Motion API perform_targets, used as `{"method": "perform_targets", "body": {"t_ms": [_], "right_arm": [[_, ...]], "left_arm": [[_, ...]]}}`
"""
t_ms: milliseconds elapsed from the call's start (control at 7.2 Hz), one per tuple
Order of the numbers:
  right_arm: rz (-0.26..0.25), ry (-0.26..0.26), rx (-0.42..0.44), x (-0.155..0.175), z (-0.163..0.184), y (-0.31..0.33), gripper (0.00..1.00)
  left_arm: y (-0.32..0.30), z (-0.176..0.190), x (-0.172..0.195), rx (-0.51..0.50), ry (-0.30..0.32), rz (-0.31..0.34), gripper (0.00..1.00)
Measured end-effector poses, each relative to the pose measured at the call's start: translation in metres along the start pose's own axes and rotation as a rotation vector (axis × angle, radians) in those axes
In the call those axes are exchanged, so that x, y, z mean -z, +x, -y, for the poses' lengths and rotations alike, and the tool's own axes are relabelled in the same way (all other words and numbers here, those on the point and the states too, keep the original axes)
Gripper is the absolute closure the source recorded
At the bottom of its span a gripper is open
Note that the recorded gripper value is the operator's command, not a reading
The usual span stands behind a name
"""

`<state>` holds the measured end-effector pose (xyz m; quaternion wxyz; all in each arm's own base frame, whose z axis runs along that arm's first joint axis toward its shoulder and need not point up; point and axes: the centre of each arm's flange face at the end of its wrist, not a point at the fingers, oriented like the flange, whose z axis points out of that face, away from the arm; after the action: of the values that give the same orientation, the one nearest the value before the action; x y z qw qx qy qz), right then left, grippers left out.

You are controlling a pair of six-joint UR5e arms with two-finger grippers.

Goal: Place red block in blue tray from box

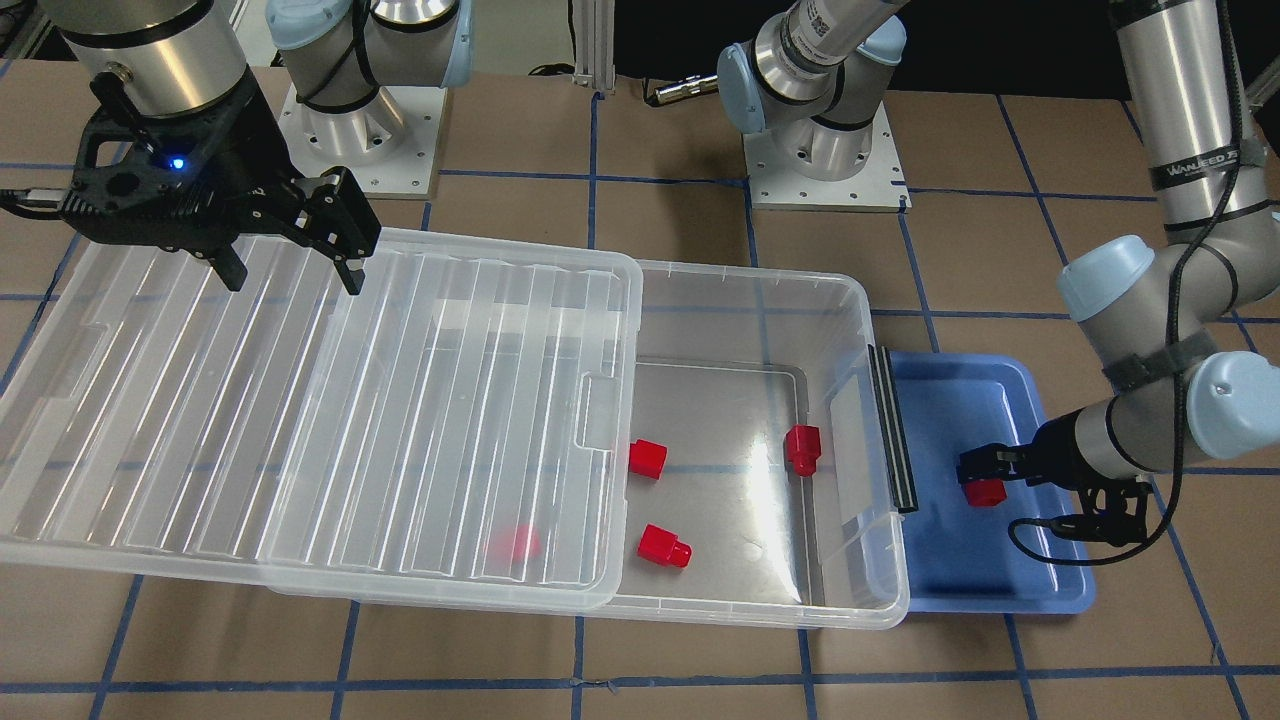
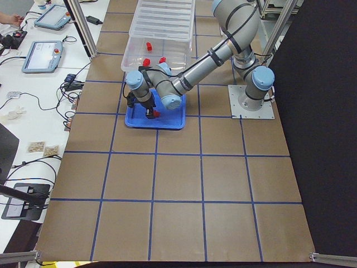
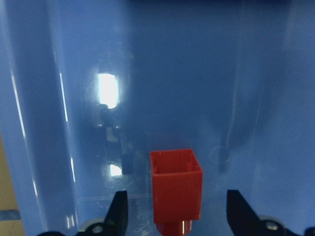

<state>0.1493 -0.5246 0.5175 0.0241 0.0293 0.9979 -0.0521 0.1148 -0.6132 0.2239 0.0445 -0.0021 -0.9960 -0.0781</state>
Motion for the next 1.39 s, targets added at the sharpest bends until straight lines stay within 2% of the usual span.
{"method": "perform_targets", "body": {"t_ms": [417, 694, 833, 1111, 1389], "right_arm": [[0.007, -0.001, -0.003, -0.001, 0.000, 0.000, 0.00], [0.008, -0.001, -0.005, -0.001, 0.000, -0.001, 0.00], [0.009, -0.001, -0.006, -0.001, 0.000, -0.001, 0.00], [0.009, -0.002, -0.008, -0.001, 0.000, -0.001, 0.00], [0.009, -0.003, -0.007, -0.002, 0.000, -0.001, 0.00]], "left_arm": [[0.033, -0.021, 0.125, 0.033, 0.031, 0.013, 0.00], [0.095, -0.052, 0.207, 0.044, 0.050, 0.031, 0.00], [0.134, -0.065, 0.226, 0.035, 0.067, 0.042, 0.00], [0.198, -0.076, 0.230, 0.018, 0.077, 0.054, 0.00], [0.235, -0.100, 0.235, -0.020, 0.089, 0.066, 0.00]]}}
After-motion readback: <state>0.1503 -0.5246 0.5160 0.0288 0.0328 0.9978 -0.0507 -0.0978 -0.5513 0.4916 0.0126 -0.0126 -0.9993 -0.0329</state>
